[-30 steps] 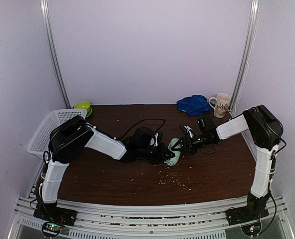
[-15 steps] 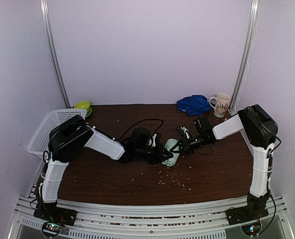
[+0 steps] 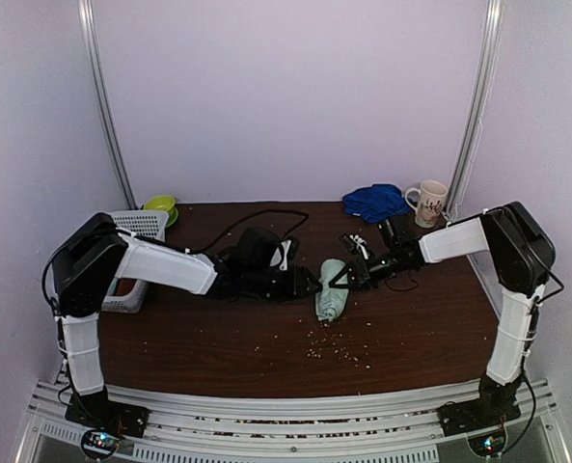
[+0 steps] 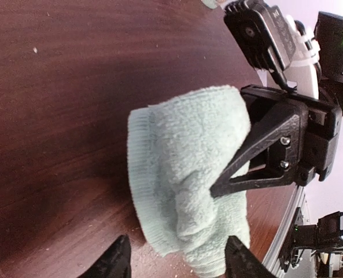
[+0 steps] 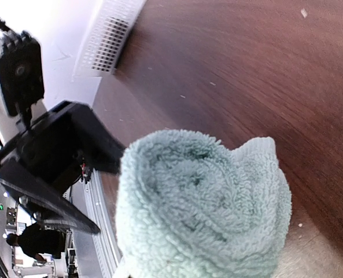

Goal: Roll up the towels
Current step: Pass from the left arm to the right, then pass from the right arm to the left

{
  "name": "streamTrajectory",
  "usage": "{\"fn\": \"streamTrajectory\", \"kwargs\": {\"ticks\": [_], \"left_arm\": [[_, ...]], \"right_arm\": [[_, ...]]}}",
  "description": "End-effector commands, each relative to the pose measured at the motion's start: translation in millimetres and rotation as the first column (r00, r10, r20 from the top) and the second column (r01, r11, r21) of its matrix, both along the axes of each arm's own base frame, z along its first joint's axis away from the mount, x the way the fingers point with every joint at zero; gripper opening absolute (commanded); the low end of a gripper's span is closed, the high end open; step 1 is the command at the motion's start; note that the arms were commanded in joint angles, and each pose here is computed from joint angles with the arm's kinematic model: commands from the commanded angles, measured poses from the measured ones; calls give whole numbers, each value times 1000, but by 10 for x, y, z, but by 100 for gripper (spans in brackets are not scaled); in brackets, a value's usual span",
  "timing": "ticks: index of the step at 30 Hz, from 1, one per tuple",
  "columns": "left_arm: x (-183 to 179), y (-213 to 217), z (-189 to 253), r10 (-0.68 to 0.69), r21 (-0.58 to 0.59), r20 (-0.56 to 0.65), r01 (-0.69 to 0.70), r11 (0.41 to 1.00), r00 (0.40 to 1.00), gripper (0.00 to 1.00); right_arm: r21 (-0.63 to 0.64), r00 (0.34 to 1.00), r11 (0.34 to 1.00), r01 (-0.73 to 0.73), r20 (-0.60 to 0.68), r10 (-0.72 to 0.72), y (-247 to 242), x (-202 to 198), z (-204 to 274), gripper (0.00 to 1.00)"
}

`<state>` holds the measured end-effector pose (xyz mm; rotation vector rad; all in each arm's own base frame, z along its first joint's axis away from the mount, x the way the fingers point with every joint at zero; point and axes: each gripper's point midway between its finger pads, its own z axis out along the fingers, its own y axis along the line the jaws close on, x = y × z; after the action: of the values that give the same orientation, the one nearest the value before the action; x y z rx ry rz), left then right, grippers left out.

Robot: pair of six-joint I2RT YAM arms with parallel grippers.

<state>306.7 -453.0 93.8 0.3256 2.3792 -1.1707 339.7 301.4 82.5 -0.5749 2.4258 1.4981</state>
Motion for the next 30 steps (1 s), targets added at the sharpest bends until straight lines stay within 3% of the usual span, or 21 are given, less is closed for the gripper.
{"fn": "streamTrajectory", "kwargs": {"ticks": [1, 4, 8, 14, 21, 25, 30], "left_arm": [[123, 268, 351, 23, 57, 191, -35, 998, 981, 62], [130, 354, 593, 35, 18, 263, -41, 999, 964, 74], [64, 404, 963, 43, -122, 346, 0, 992, 937, 97], [-188, 283, 1244, -42, -311, 404, 181, 933, 914, 98], [-474, 148, 1543, -123, -481, 478, 376, 792, 870, 98], [-607, 16, 1571, -192, -498, 483, 448, 743, 854, 98], [-702, -167, 1457, -256, -462, 471, 484, 743, 844, 98]], "right_arm": [[62, 989, 996, -71, 134, 62, 49, -64, 545, 0], [93, 977, 990, -109, 192, 90, 72, -151, 808, 0], [119, 949, 975, -186, 281, 147, 124, -315, 1152, 0], [179, 912, 940, -289, 351, 214, 158, -597, 1526, 0], [183, 860, 896, -405, 408, 305, 210, -908, 1697, 0], [179, 855, 892, -416, 412, 316, 211, -924, 1676, 0], [126, 868, 922, -365, 405, 288, 226, -812, 1554, 0]]}}
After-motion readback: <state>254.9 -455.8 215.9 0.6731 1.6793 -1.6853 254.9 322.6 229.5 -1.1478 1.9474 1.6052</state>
